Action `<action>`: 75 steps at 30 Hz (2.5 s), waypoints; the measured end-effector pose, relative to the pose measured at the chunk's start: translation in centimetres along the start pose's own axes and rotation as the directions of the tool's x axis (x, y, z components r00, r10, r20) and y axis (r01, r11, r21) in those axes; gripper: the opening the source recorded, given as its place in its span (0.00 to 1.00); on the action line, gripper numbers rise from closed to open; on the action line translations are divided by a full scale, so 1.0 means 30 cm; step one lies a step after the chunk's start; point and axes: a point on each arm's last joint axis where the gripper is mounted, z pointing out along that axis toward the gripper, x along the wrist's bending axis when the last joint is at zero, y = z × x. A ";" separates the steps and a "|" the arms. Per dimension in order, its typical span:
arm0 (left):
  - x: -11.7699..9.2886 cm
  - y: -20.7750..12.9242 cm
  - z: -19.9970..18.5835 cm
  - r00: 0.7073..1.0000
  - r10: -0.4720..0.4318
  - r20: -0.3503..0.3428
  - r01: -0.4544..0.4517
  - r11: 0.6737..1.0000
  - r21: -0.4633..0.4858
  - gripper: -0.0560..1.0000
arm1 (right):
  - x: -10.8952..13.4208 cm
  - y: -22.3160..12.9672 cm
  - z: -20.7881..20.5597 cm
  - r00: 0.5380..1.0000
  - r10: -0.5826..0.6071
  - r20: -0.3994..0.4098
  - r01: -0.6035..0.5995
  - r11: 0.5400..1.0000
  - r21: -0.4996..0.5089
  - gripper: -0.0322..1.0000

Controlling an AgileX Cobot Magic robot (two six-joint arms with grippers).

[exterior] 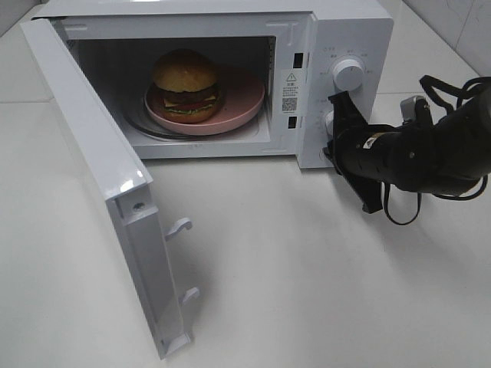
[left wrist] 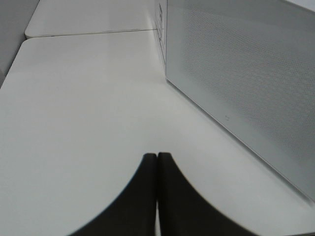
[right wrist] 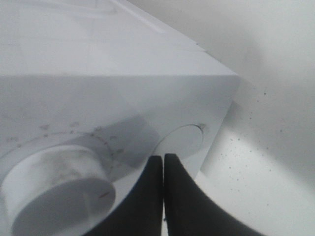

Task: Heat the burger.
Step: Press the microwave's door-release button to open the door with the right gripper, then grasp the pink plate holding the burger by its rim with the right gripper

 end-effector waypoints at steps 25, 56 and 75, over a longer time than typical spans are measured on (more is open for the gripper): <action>0.000 0.000 0.000 1.000 0.000 0.000 0.000 1.000 0.000 0.05 | -0.005 -0.089 -0.143 0.507 -0.764 -0.398 0.829 0.559 -0.019 0.05; 0.000 0.000 0.000 1.000 0.000 0.000 0.000 1.000 0.000 0.05 | -0.012 0.018 -0.244 0.053 -0.991 -0.124 0.868 -0.016 0.496 0.04; 0.000 0.000 0.000 1.000 0.000 0.000 0.000 1.000 0.000 0.05 | 0.134 -0.073 -0.286 0.090 -0.851 -0.518 0.812 -0.239 0.533 0.20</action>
